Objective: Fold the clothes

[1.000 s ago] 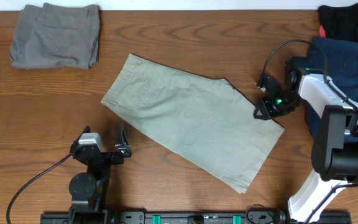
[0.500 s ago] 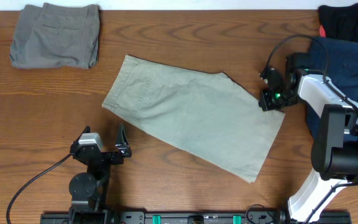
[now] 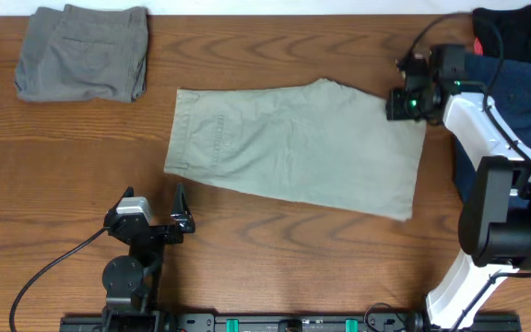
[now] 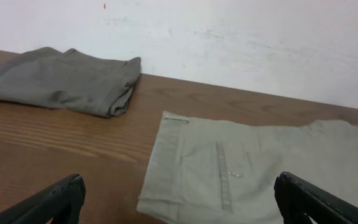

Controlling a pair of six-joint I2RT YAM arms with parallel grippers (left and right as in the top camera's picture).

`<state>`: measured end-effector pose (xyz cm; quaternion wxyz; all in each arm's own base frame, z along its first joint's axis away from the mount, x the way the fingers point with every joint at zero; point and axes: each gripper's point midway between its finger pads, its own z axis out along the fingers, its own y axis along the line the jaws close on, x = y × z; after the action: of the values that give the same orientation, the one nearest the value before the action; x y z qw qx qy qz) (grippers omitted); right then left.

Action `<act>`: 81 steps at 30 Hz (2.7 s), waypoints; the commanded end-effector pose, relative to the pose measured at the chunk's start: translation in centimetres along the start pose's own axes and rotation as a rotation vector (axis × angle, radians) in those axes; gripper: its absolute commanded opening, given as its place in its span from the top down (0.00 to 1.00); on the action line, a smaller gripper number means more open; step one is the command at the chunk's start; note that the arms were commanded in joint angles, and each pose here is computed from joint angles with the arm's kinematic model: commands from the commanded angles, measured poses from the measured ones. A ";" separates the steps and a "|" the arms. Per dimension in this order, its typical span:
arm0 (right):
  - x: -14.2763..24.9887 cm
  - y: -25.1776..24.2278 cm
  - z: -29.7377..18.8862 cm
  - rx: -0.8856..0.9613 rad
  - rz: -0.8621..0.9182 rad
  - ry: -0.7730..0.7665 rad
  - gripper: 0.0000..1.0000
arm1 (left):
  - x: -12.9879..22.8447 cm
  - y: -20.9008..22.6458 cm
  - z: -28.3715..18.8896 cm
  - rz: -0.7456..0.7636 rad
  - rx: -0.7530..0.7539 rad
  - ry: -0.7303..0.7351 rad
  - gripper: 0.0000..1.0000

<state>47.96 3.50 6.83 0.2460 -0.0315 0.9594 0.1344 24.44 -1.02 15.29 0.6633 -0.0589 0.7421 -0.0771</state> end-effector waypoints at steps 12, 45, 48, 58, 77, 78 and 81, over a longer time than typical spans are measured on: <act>-7.3 7.1 -5.1 -0.070 0.116 -0.087 0.01 | 1.5 0.7 0.1 0.012 -0.032 0.041 0.02; 10.1 27.2 9.5 -0.068 -0.163 0.203 0.99 | 1.5 0.7 0.1 0.012 -0.032 0.041 0.02; 11.3 28.0 9.5 -0.106 -0.166 0.244 0.99 | 1.5 0.7 0.1 0.012 -0.032 0.041 0.02; 16.3 29.4 9.2 -0.071 -0.233 0.369 0.99 | 1.5 0.7 0.1 0.012 -0.032 0.041 0.02; 17.9 30.4 5.4 -0.045 -0.188 0.437 0.99 | 1.5 0.7 0.1 0.012 -0.032 0.041 0.02; 17.3 30.5 4.8 -0.051 -0.183 0.424 0.99 | 1.5 0.7 0.1 0.012 -0.032 0.041 0.02; 15.0 30.8 2.1 -0.081 -0.173 0.370 0.96 | 1.5 0.7 0.1 0.012 -0.032 0.041 0.02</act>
<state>30.79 34.20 0.90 0.0396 -0.1628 0.9789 0.1166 24.44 -1.02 15.29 0.6633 -0.0589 0.7421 -0.0771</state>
